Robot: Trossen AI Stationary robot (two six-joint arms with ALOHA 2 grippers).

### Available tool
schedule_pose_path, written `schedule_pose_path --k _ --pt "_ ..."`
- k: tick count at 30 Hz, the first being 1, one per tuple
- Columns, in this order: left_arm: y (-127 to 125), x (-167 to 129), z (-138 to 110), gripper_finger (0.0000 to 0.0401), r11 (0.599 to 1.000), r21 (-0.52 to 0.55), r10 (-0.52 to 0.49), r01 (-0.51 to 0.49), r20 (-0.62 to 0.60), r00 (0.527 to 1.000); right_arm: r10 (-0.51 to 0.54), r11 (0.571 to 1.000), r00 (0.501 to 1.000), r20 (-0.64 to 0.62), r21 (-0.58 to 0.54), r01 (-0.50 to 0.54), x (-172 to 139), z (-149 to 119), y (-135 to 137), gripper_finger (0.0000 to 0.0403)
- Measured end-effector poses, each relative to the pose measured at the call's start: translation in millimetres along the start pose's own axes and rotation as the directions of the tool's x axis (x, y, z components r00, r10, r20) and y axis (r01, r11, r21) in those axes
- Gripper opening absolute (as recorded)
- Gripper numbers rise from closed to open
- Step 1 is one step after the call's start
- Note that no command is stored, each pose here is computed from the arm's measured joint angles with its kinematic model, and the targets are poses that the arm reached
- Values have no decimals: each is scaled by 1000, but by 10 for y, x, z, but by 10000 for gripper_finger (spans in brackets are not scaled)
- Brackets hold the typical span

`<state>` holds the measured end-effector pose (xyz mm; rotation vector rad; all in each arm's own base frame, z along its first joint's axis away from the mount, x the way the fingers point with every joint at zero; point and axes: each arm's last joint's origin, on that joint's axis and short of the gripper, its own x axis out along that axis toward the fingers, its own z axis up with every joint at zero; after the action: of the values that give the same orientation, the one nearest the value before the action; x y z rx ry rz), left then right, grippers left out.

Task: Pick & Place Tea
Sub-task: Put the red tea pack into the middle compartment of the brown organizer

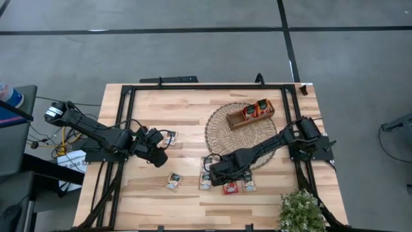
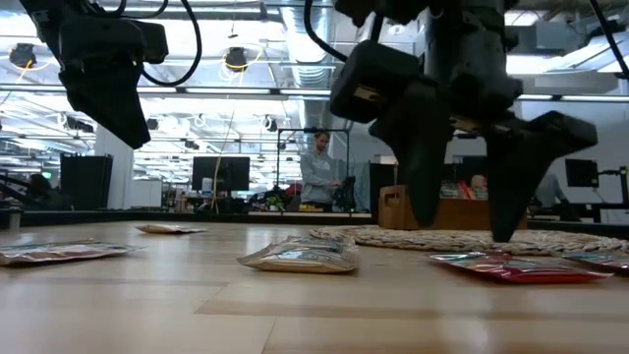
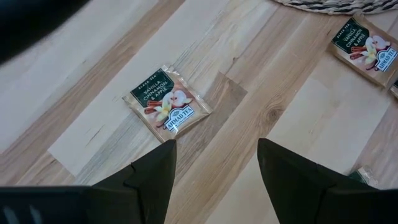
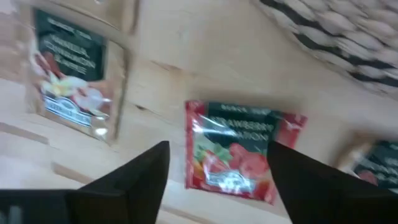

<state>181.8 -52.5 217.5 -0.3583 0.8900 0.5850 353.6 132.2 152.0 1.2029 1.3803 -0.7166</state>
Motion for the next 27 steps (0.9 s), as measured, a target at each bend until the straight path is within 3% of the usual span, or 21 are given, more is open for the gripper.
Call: schedule_pose_path --k 9,14,17,19,21,23,27 --pt "2 0 3 218 1000 0 7 -7 9 1000 -122 992 990 70 35 120 -206 -147 28 297" --pt "3 0 4 218 1000 0 10 -10 14 1000 -47 998 997 67 38 45 -69 -169 119 297" --pt "2 0 4 218 1000 6 10 -10 14 1000 -106 993 991 77 53 102 0 -142 65 297" --pt "2 1 5 218 1000 7 10 -10 15 1000 -89 995 993 75 55 85 59 -134 109 297" --pt "2 1 4 218 1000 7 10 -10 15 1000 -167 985 983 77 60 162 107 -122 26 297" --pt "3 1 4 218 1000 8 11 -11 14 1000 -131 991 989 70 50 128 182 -111 86 297" --pt "3 2 2 218 1000 9 13 -13 13 1000 -160 987 985 68 36 157 244 -100 68 297"
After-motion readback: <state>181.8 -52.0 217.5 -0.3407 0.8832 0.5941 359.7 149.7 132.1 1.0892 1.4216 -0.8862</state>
